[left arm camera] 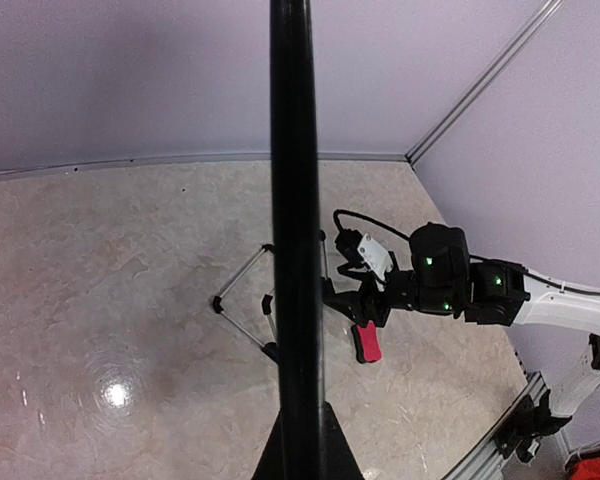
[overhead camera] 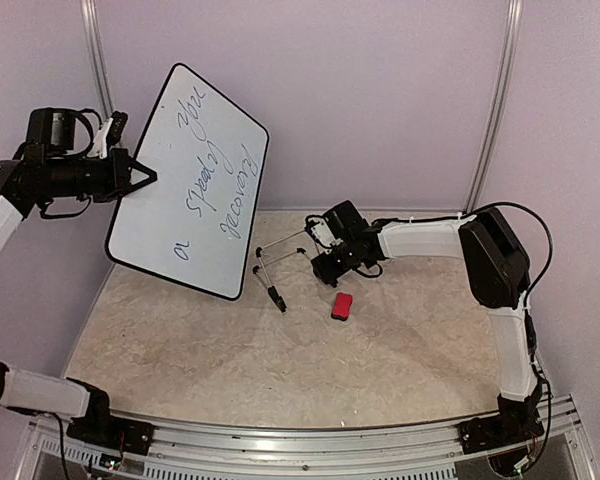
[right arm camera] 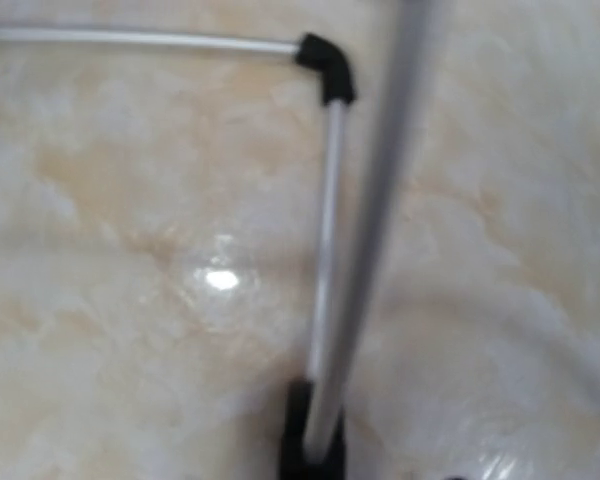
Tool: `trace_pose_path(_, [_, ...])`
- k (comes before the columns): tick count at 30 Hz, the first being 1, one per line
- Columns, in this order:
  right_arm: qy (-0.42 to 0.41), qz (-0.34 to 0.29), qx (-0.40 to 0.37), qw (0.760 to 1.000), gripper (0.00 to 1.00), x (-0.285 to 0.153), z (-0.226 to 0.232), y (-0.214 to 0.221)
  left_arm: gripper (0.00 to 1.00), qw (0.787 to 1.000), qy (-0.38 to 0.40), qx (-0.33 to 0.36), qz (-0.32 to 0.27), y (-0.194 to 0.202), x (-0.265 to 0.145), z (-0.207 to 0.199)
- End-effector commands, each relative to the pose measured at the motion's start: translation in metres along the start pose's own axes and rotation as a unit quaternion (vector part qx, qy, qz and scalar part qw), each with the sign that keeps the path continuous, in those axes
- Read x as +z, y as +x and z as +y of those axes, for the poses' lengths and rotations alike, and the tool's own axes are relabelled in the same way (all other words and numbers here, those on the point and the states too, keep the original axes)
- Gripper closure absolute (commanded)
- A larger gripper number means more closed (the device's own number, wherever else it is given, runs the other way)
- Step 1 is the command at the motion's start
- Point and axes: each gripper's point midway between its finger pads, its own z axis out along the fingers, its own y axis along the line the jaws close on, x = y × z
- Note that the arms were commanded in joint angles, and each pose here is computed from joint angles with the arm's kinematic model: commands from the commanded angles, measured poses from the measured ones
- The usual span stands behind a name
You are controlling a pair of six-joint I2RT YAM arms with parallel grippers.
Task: Erase the whiteboard
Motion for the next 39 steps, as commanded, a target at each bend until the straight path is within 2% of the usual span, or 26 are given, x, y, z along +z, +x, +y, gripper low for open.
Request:
trace_pose_path(1, [0.011,-0.015,-0.011,1.0,0.25,-0.019,-0.005,-0.012,1.0,0.992,0.067,0.095,-0.049,-0.04,-0.009,-0.051])
trace_pose_path(3, [0.031,-0.018,-0.003,0.999,0.12,-0.032,-0.013,-0.014,1.0,0.99,0.073,0.113,-0.033,-0.043,-0.002,-0.059])
trace_pose_path(7, [0.067,-0.011,0.037,0.997,0.03,-0.057,-0.04,0.0,1.0,0.981,0.105,0.16,-0.01,-0.052,0.016,-0.079])
trace_pose_path(15, [0.138,0.026,0.129,0.982,0.02,-0.098,-0.085,0.061,1.0,0.948,0.186,0.259,0.019,-0.061,0.066,-0.12])
trace_pose_path(19, [0.141,0.014,0.153,0.978,0.02,-0.12,-0.086,0.067,1.0,0.941,0.199,0.262,0.079,-0.034,0.119,-0.108])
trace_pose_path(24, [0.136,0.002,0.166,0.977,0.02,-0.138,-0.085,0.071,1.0,0.938,0.179,0.267,0.132,-0.004,0.163,-0.094])
trace_pose_path(32, [0.113,-0.008,0.174,0.978,0.02,-0.144,-0.074,0.075,1.0,0.936,0.162,0.28,0.135,0.0,0.177,-0.084])
trace_pose_path(39, [0.112,-0.002,0.167,0.979,0.02,-0.139,-0.07,0.073,1.0,0.935,0.173,0.288,0.118,-0.006,0.162,-0.089])
